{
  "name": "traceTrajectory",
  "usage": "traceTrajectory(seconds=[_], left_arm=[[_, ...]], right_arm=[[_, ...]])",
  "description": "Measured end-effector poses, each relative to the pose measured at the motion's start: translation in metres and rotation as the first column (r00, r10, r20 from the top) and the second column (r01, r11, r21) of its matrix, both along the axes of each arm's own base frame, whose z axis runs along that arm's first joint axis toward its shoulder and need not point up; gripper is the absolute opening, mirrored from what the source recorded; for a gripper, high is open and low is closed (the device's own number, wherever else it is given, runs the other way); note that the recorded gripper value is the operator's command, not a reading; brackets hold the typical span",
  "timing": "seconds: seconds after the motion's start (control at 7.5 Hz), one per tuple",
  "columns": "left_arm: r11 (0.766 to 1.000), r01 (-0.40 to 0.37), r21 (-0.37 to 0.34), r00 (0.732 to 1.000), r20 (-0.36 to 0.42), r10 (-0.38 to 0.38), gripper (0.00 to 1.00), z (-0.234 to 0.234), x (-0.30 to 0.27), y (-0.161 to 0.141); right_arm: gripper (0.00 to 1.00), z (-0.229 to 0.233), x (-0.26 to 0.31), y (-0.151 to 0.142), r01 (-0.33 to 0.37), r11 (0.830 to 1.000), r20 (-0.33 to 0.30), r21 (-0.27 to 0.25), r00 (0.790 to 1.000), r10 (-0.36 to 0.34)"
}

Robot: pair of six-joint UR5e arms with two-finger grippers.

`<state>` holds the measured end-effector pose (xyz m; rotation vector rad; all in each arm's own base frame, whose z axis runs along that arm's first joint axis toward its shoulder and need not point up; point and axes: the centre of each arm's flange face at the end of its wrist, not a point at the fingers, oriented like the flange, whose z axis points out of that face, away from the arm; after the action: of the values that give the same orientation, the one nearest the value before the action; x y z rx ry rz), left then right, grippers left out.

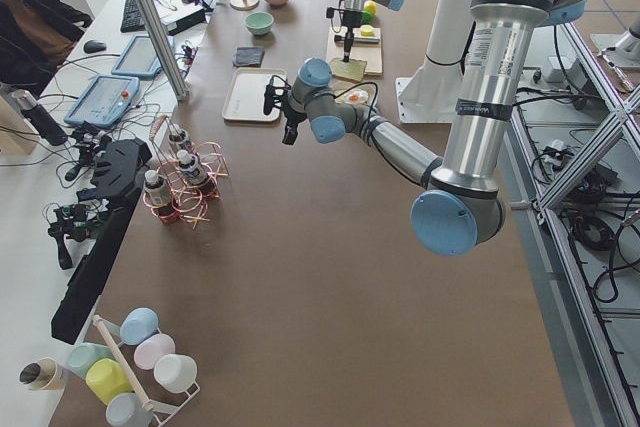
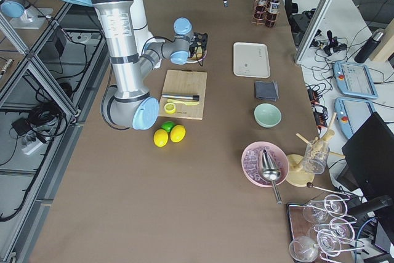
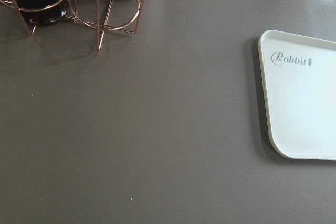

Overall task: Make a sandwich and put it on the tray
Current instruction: 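Carry the bread slice with the right gripper onto the egg toast on the plate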

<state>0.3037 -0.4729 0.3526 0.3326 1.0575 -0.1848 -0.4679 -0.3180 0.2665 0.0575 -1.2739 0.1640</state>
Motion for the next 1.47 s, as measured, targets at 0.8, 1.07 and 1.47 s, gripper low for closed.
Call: traceTrajectory(seconds=[0.8, 1.07, 1.47], left_arm=[[1.000, 0.001, -0.007, 1.000, 0.007, -0.001, 0.97, 0.005, 0.001, -0.001], [1.000, 0.001, -0.005, 1.000, 0.006, -0.001, 0.97, 0.005, 0.001, -0.002], [1.000, -0.001, -0.004, 1.000, 0.009, 0.001, 0.97, 0.005, 0.001, -0.002]], right_arm=[[0.00, -0.023, -0.072, 0.007, -0.019, 1.000, -0.073, 0.002, 0.997, 0.019], [0.00, -0.017, -0.080, 0.015, -0.019, 1.000, -0.087, 0.005, 0.996, 0.020], [0.01, -0.017, -0.084, 0.019, -0.014, 1.000, -0.089, 0.007, 0.996, 0.015]])
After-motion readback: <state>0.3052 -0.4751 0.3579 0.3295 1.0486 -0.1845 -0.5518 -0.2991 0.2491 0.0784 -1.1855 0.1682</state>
